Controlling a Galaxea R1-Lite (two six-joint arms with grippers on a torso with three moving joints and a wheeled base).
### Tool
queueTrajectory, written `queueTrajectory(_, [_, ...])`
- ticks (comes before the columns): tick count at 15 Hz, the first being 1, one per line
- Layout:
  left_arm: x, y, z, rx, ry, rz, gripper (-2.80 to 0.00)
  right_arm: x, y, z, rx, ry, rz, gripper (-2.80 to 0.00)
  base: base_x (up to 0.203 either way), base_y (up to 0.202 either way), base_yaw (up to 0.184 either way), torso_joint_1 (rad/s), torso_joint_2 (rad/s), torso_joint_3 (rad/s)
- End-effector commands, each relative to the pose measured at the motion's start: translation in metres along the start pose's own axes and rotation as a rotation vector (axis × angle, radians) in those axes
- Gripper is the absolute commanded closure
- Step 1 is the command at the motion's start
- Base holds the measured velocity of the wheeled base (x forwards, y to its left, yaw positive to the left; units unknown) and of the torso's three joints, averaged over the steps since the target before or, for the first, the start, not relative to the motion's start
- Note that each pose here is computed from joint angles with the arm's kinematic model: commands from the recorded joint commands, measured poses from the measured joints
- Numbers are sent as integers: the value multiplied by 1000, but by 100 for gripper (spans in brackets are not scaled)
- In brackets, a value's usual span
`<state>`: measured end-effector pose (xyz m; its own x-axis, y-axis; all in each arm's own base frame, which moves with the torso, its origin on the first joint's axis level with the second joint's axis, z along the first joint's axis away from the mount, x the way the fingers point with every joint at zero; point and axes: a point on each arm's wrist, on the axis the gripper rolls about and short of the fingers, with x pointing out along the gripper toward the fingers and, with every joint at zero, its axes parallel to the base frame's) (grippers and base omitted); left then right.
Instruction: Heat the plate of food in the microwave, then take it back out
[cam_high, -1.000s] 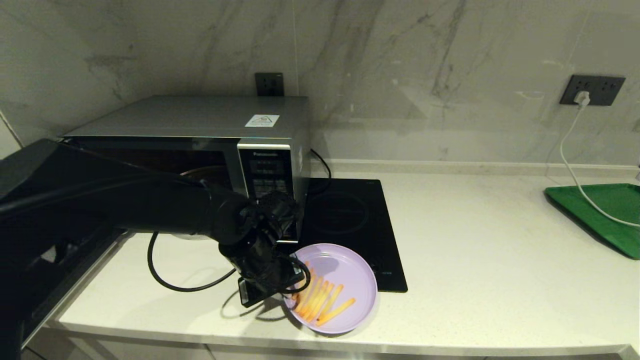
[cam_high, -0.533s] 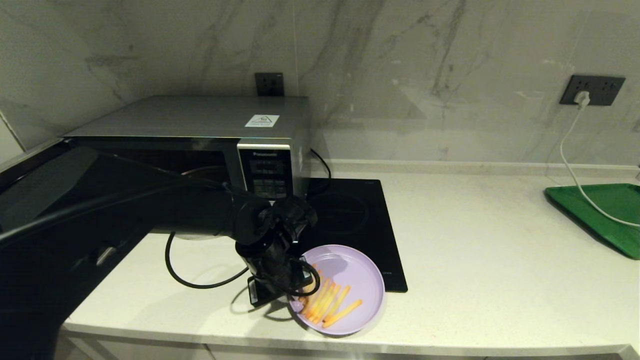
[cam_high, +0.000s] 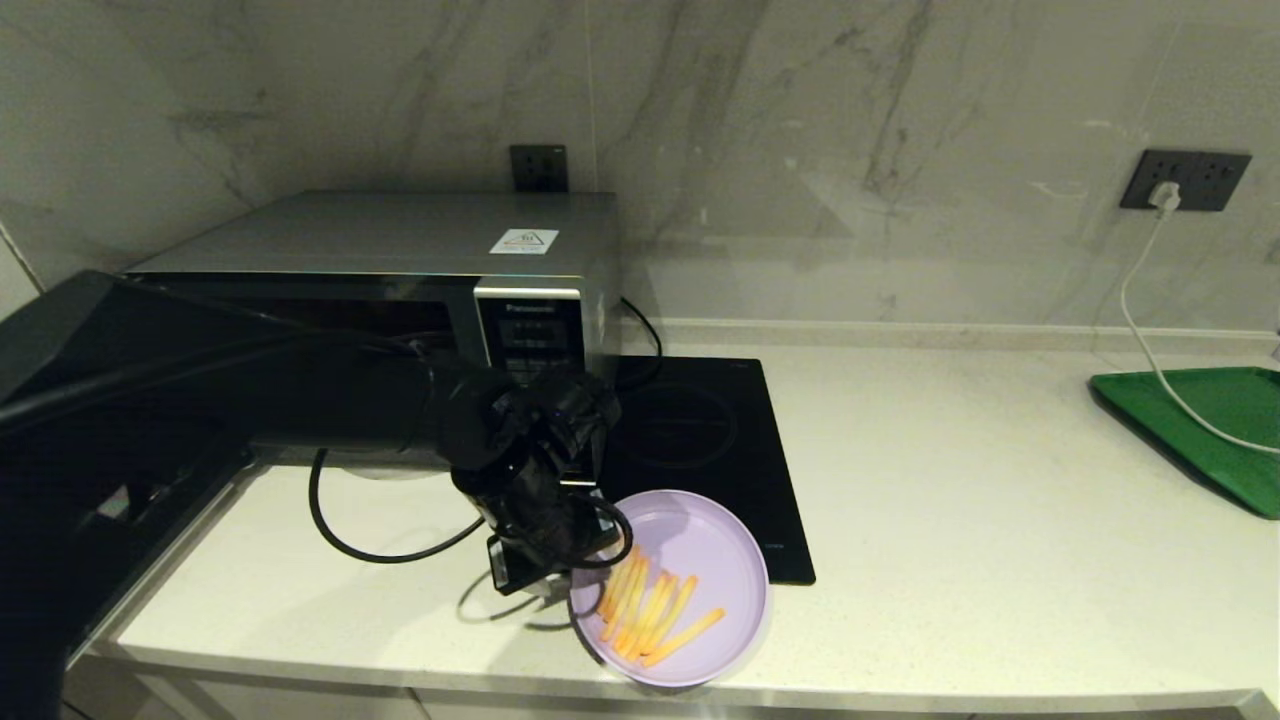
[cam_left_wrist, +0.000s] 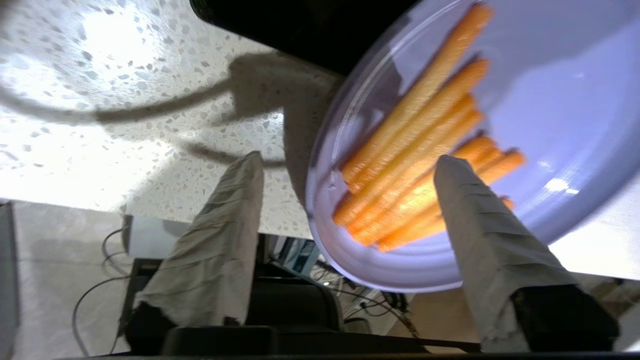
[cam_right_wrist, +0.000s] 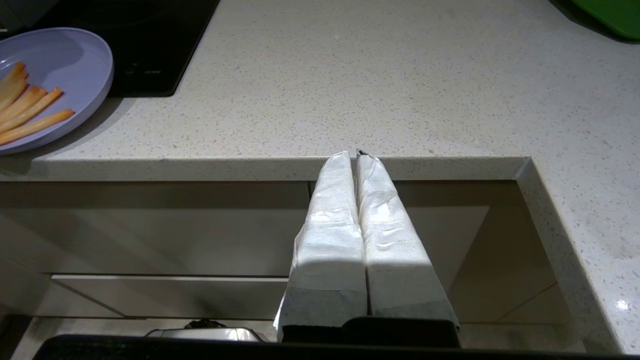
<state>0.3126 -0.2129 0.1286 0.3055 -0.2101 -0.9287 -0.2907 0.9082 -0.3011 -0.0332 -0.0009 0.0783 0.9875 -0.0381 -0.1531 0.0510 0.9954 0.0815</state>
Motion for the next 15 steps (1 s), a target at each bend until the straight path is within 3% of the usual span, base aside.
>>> queueTrajectory(1, [-34,8,9,-37,-56,-60,-280,0,0,0,0,1,0,0,0,0,0,0,0,0])
queueTrajectory(4, [-80,35,19,-102,-99,-121,-280,0,0,0,0,1,0,0,0,0,0,0,0,0])
queueTrajectory(5, [-98,52,18,-127,-101,-143,0,0,0,0,0,1,0,0,0,0,0,0,0,0])
queueTrajectory(8, [-147,115,3,-179,-156,-175,0,0,0,0,0,1,0,0,0,0,0,0,0,0])
queueTrajectory(10, [-180,162,3,-240,-287,-165,0,0,0,0,0,1,0,0,0,0,0,0,0,0])
queueTrajectory(13, [-225,222,15,-373,-513,-74,0,0,0,0,0,1,-2,0,0,0,0,0,0,0])
queueTrajectory(15, [-264,247,18,-395,-683,2,0,0,0,0,0,1,0,0,0,0,0,0,0,0])
